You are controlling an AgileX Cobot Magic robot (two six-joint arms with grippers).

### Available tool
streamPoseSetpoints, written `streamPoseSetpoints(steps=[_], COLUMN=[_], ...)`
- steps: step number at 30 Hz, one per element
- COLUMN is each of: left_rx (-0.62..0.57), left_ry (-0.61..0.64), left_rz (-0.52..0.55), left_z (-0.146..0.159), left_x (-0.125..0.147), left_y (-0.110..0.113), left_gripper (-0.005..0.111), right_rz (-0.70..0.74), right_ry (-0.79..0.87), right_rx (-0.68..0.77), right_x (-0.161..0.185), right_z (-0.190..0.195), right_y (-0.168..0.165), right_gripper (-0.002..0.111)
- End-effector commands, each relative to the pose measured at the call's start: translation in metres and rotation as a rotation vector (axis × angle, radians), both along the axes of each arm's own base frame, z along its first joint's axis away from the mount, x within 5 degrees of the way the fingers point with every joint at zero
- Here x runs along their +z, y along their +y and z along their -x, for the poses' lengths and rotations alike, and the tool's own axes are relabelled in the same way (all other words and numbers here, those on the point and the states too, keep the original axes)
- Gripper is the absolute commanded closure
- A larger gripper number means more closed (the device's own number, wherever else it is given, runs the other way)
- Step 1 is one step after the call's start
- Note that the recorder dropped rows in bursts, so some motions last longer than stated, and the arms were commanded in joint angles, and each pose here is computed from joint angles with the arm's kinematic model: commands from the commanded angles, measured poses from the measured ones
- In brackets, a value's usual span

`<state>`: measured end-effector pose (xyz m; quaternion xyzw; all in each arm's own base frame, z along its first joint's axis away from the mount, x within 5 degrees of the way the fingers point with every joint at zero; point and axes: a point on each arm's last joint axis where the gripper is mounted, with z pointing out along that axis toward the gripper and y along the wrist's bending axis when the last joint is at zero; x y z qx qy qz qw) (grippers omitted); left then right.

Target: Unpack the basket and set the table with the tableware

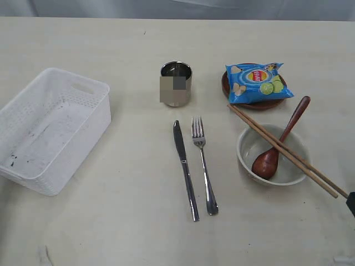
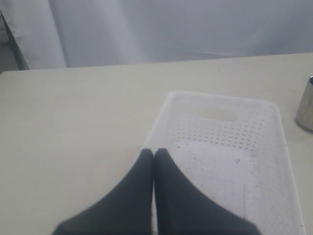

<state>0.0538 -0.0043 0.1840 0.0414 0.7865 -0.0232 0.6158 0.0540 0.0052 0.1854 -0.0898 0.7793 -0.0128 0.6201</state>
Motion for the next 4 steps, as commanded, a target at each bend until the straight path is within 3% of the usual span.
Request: streamPoseSetpoints(steps=[1, 4], left_rx=[-0.008, -0.008], left_ry=[-0.011, -0.011], left_rz=[0.002, 0.002], left_z=[0.0000, 0.0000], left_x=[0.0004, 0.0004], left_y=[-0.0005, -0.0005], left_gripper=[0.107, 0.107], right_rz=[-0.007, -0.007], right_ry=[-0.003, -0.003], right_rx=[-0.007, -0.007], right_x=[-0.0008, -0.0008], right_z=[0.0002, 0.0002], right_y=[-0.0003, -0.0003], right_gripper=[0.109, 0.109])
